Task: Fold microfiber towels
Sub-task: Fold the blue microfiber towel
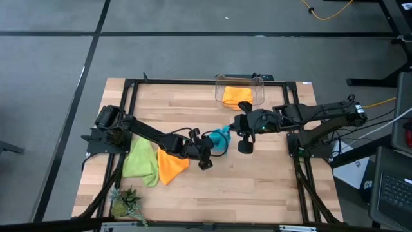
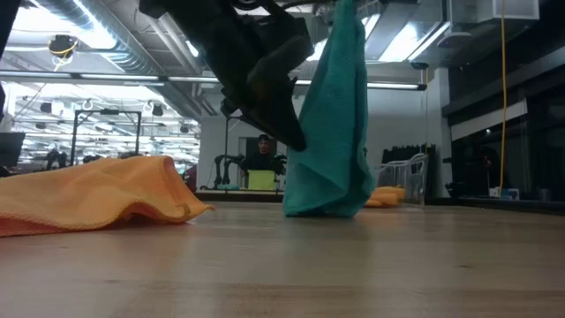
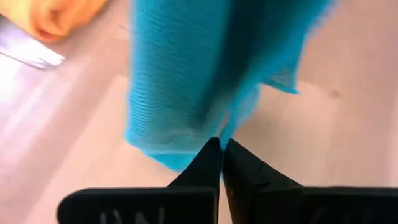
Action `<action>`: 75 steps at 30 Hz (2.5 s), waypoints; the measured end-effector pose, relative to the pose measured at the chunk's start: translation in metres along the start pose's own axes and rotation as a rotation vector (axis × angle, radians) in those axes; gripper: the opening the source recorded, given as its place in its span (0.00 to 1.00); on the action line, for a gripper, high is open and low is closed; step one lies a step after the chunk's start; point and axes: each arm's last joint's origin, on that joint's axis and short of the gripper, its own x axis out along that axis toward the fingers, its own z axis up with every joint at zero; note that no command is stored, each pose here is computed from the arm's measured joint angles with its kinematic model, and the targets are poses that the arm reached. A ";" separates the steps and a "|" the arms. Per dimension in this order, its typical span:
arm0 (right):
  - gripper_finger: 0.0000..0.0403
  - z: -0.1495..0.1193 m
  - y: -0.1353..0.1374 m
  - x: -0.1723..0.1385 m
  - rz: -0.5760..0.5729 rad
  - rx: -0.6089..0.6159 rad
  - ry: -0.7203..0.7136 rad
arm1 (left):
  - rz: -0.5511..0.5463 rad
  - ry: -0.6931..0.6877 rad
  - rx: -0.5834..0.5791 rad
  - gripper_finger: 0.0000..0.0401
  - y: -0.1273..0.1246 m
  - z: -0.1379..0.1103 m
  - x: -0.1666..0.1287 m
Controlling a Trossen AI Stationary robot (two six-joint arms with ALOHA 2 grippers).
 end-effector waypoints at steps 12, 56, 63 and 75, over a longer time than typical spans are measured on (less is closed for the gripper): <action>0.02 -0.024 -0.002 -0.003 -0.024 0.023 0.245 | 0.096 0.017 0.072 0.00 0.006 -0.002 -0.031; 0.01 0.003 0.054 -0.106 0.417 0.311 0.392 | -0.540 -0.320 -0.067 0.00 0.020 0.058 -0.226; 0.01 -0.021 0.061 -0.080 0.280 0.264 0.467 | -0.480 -0.178 -0.136 0.00 0.021 0.050 -0.211; 0.01 -0.105 0.025 0.012 -0.286 0.223 0.577 | -0.084 0.153 0.018 0.00 0.034 0.041 -0.070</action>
